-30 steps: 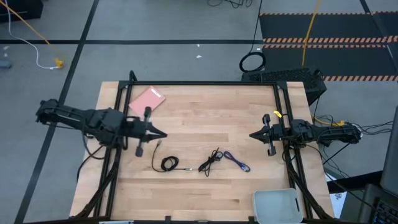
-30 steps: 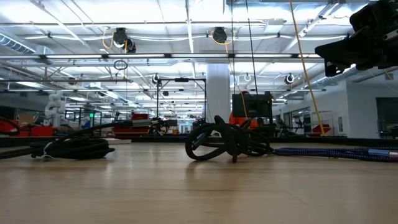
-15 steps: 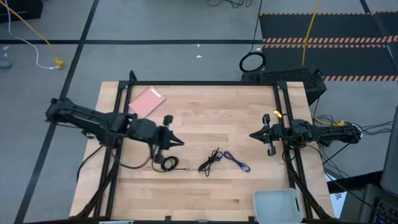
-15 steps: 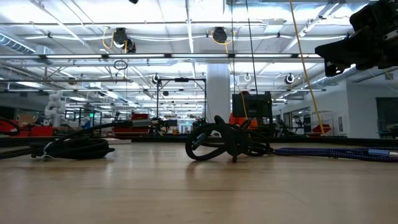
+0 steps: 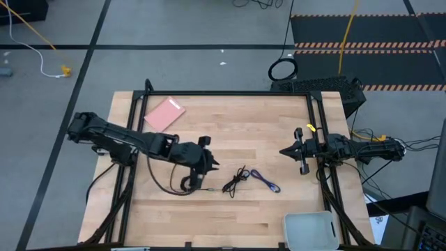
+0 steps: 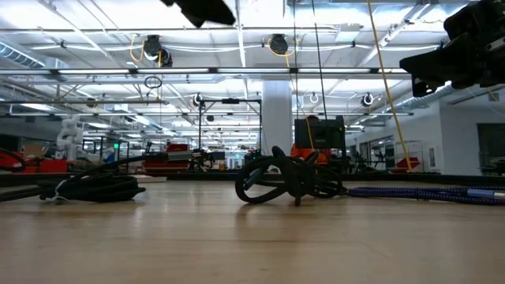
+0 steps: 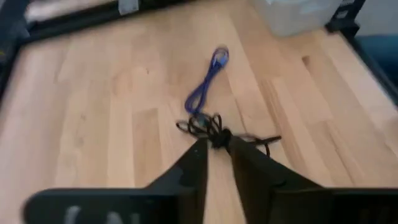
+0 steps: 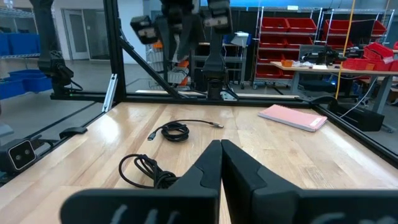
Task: Pick and place USB-C Cables
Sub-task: Put the right black charger cable into the bin
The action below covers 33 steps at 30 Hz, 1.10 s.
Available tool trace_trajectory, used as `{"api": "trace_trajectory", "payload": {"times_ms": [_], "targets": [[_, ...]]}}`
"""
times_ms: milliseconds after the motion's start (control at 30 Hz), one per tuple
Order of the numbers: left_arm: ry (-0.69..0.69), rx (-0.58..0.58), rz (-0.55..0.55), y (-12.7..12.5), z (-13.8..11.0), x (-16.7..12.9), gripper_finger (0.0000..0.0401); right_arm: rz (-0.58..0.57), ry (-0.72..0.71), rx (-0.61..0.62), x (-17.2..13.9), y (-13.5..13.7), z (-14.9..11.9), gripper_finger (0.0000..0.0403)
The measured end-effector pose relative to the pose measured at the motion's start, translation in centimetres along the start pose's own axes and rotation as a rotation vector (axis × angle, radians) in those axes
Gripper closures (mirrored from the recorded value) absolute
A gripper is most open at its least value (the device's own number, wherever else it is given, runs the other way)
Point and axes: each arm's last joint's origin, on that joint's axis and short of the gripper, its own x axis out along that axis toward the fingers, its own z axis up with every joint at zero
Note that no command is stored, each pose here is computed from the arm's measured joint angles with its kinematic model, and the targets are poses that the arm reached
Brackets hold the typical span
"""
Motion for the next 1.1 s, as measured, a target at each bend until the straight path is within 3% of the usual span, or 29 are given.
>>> {"api": "trace_trajectory", "payload": {"times_ms": [200,400,733,1100], "targets": [[0.082,-0.046,-0.003,-0.2,-0.9,1.9,0.0231,-0.001,-0.004,0.000,0.0,0.0,0.0,0.0403],[0.040,-0.097,0.001,-0.5,-0.8,4.6,0.0188,-0.001,-0.020,0.000,0.0,0.0,0.2,0.0403],[0.069,-0.136,0.098,-0.8,0.8,8.6,0.0171,-0.002,-0.103,0.000,-0.1,0.0,1.0,0.0403],[0.099,-0.132,0.084,-2.3,1.1,11.3,0.0171,-0.008,-0.192,0.001,-0.2,0.0,1.9,0.0403]]}}
